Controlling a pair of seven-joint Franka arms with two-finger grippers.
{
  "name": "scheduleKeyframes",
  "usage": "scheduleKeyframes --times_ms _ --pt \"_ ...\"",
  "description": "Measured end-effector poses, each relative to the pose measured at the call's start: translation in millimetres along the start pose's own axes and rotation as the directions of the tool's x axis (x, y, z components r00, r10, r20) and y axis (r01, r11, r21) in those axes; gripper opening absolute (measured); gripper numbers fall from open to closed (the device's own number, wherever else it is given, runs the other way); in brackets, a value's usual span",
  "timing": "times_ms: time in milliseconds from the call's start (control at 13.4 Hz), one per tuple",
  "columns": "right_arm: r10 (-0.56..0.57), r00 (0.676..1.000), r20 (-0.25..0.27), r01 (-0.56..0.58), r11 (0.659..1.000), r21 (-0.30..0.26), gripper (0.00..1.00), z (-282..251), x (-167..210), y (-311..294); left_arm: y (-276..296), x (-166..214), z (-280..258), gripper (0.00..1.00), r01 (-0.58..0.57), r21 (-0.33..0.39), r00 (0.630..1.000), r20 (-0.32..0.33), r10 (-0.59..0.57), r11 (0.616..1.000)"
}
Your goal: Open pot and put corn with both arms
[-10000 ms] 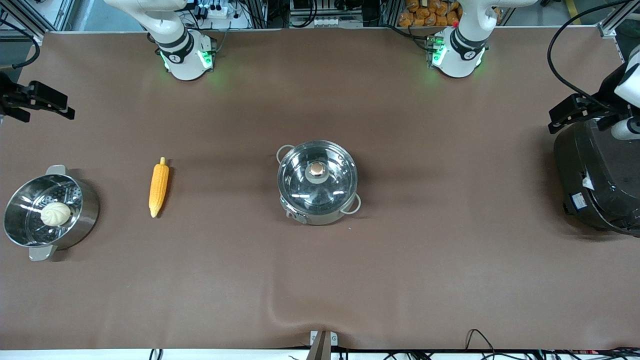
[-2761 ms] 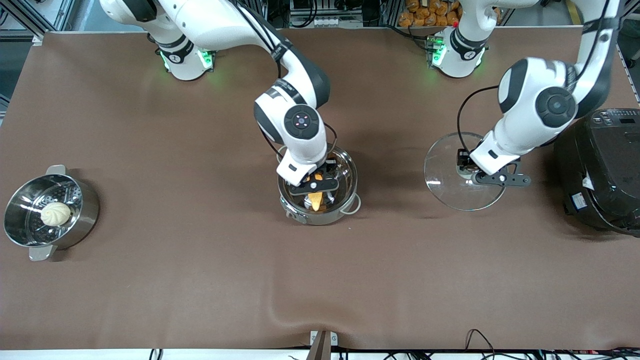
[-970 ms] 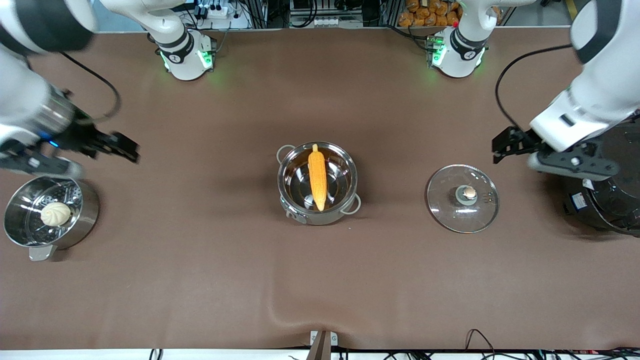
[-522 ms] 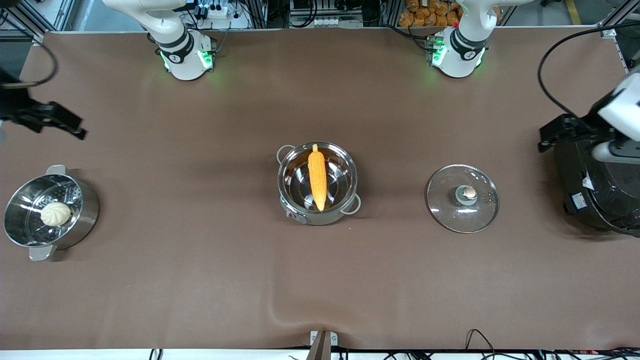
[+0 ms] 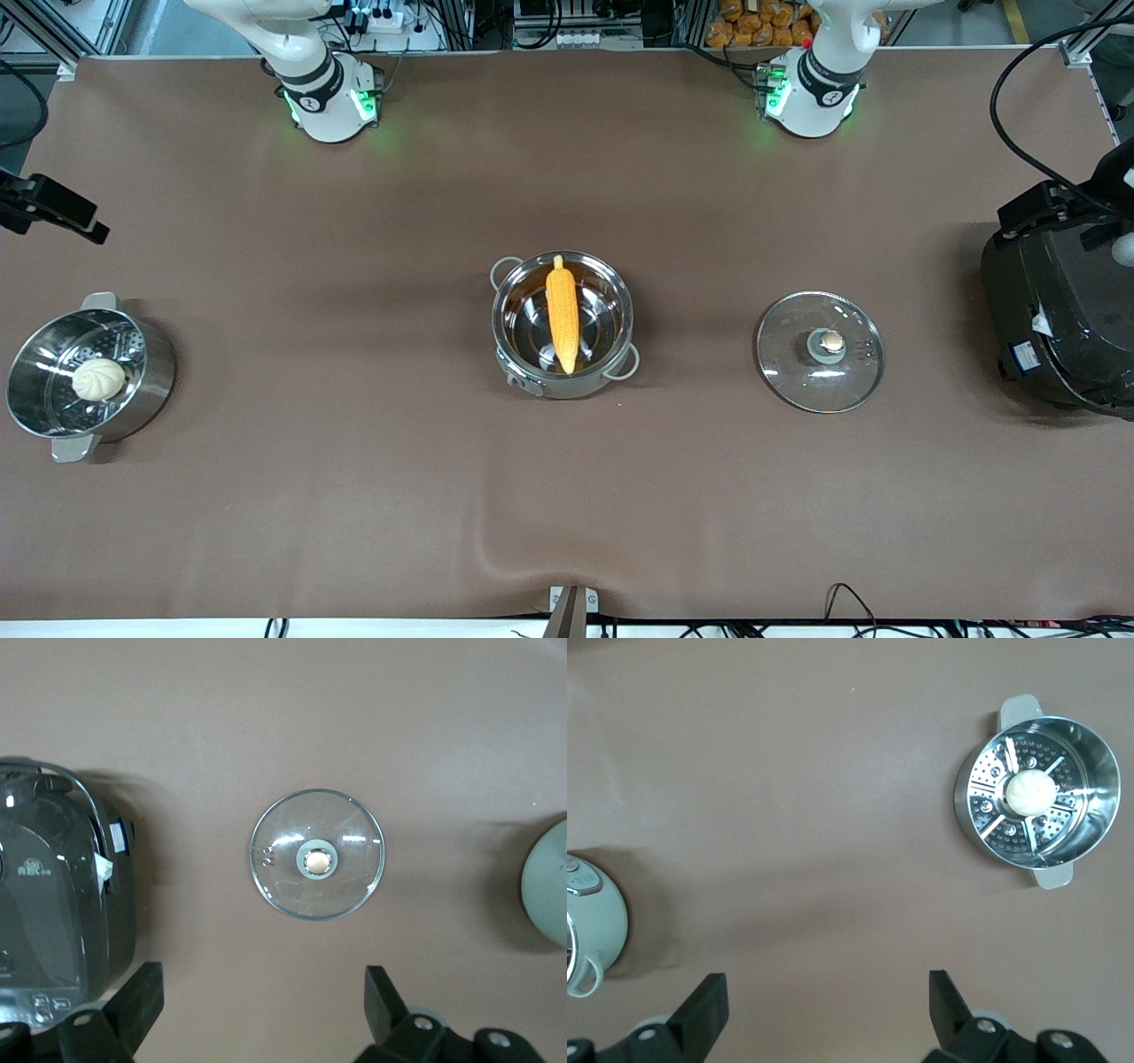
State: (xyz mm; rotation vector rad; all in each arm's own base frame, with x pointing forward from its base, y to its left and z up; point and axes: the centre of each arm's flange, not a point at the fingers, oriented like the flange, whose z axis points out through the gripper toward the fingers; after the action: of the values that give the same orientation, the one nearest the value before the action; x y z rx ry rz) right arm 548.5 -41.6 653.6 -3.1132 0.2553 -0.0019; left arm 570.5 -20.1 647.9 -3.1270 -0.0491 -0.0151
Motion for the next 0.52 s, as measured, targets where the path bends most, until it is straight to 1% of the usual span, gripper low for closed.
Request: scheduleKeyframes --times_ms 149,522 --pt "0.006 1.000 0.006 -0.006 1.000 -0.001 1.00 0.5 -0.6 0.9 7.7 -1.8 -0.2 1.00 0.052 0.000 0.999 0.006 -0.052 0.999" --pt "0.016 1.000 0.006 -0.016 1.000 0.001 1.00 0.6 -1.2 -5.7 13.0 -3.5 -0.1 1.00 0.043 0.005 0.999 0.009 -0.043 0.999"
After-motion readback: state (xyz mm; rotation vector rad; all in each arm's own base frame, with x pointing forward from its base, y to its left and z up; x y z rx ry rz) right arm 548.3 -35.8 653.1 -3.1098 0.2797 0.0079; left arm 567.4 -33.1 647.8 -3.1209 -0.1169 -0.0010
